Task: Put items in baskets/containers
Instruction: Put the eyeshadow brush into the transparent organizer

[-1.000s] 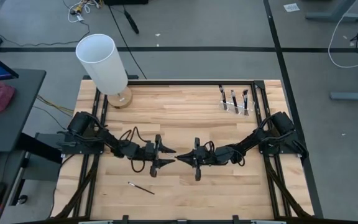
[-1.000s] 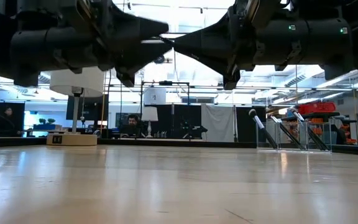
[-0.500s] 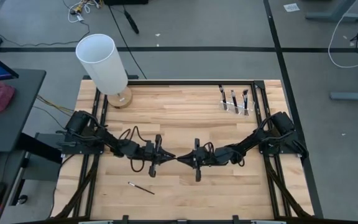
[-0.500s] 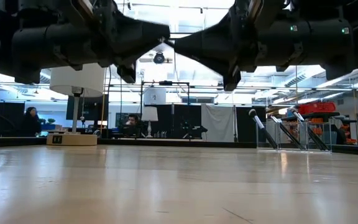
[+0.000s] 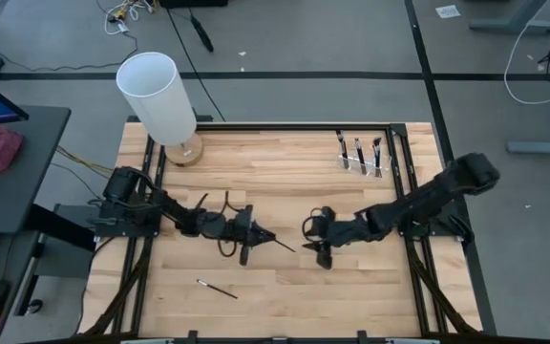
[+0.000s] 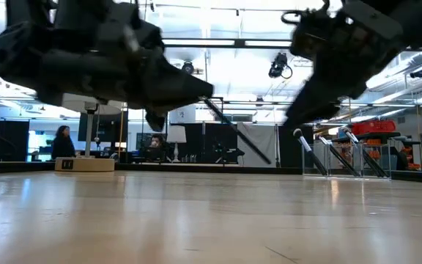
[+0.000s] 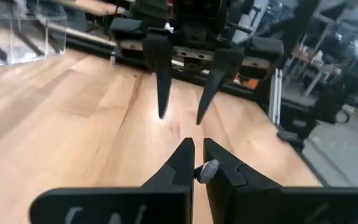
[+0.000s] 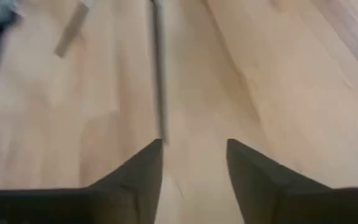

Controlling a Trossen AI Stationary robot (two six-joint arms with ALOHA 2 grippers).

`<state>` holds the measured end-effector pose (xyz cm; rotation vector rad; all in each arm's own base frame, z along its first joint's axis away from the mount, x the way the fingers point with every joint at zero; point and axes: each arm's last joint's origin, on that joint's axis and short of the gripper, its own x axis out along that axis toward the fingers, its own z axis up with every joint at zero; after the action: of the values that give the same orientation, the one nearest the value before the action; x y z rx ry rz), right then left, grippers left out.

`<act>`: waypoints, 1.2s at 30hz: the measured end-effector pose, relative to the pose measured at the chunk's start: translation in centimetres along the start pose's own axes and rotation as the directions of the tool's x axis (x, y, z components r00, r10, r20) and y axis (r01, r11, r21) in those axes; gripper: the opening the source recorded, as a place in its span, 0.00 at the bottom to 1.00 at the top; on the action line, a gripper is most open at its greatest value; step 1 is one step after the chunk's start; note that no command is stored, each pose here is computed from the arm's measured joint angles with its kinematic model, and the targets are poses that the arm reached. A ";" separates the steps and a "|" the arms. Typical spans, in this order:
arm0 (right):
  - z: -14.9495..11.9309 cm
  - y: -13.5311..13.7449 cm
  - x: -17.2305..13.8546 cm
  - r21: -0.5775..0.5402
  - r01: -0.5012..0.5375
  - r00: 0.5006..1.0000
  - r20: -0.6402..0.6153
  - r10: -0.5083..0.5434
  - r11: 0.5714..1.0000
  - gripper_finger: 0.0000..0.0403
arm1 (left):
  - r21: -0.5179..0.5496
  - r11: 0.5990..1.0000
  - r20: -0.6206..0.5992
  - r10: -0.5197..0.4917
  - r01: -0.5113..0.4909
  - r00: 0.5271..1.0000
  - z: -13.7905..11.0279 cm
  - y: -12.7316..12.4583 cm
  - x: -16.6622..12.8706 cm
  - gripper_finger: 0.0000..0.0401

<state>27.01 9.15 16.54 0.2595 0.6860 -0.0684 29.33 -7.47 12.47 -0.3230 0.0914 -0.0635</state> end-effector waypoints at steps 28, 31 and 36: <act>-1.0 1.0 5.1 -0.001 -0.092 0.982 0.167 0.091 0.996 0.22 | 0.062 0.998 -0.272 0.018 -0.002 0.962 2.7 0.3 5.8 0.06; -0.9 1.0 5.0 -0.005 -0.088 0.981 0.173 0.088 0.996 0.09 | 0.054 0.999 -0.274 0.018 -0.003 0.961 2.7 0.3 5.8 0.08; -0.7 1.0 4.9 0.011 -0.084 0.977 0.199 0.080 0.996 0.05 | 0.072 0.997 -0.269 -0.009 0.029 0.963 3.5 0.0 5.5 0.14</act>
<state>30.49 10.44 13.14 0.2945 0.4755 -0.0218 35.15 -6.81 15.33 -0.2382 0.3543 -0.1295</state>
